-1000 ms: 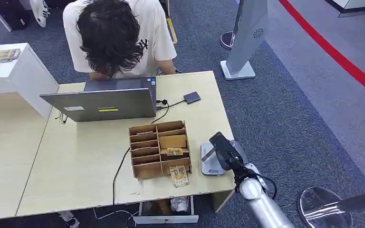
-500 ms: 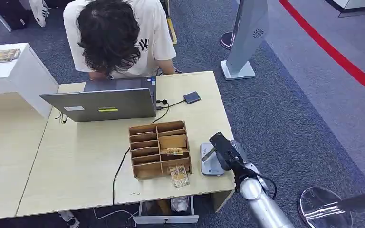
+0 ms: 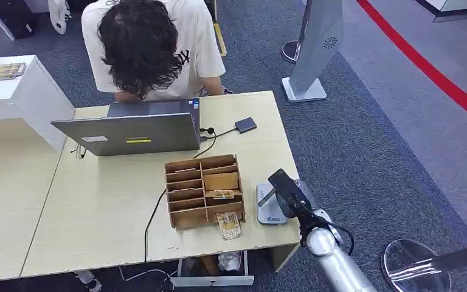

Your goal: Pass the card to the sensor for recognition and then transmit it.

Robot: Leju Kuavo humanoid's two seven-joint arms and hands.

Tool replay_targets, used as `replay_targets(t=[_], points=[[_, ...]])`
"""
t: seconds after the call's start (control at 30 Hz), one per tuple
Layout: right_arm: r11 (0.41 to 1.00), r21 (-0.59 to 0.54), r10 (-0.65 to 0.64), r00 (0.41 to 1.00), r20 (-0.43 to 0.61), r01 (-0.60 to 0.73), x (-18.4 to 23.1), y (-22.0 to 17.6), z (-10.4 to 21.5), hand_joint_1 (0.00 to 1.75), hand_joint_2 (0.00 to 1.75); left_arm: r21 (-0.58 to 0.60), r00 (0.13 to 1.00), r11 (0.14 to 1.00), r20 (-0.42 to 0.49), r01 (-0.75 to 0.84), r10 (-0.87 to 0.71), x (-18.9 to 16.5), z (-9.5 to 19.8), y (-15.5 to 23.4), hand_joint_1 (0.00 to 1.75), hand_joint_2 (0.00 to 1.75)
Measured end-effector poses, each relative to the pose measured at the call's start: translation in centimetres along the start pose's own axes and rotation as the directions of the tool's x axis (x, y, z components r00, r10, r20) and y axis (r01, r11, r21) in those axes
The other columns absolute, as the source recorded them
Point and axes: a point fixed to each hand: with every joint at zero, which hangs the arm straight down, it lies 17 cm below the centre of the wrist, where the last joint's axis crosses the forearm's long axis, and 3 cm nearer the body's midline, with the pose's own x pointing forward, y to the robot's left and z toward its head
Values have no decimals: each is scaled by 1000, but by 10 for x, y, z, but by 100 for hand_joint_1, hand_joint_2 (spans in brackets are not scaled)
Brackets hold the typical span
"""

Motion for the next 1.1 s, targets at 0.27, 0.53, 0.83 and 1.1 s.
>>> replay_targets(t=[0.27, 0.53, 0.83, 1.1], points=[[999, -23, -27, 998, 51, 28, 17, -8, -1, 175, 175, -1, 1000, 1000, -3, -6, 6, -2, 0, 0, 0, 0], [994, -77, -64, 983, 171, 78, 58, -30, 0, 175, 175, 1, 1000, 1000, 2, -15, 15, -2, 0, 0, 0, 0], [980, -106, -128, 940, 317, 169, 108, -53, 10, 175, 175, 8, 1000, 1000, 8, -14, 14, -5, -1, 3, 0, 0], [979, -40, -168, 893, 418, 202, 150, -51, 19, 175, 175, 13, 1000, 1000, 15, 8, -9, -6, -1, 4, 0, 0]])
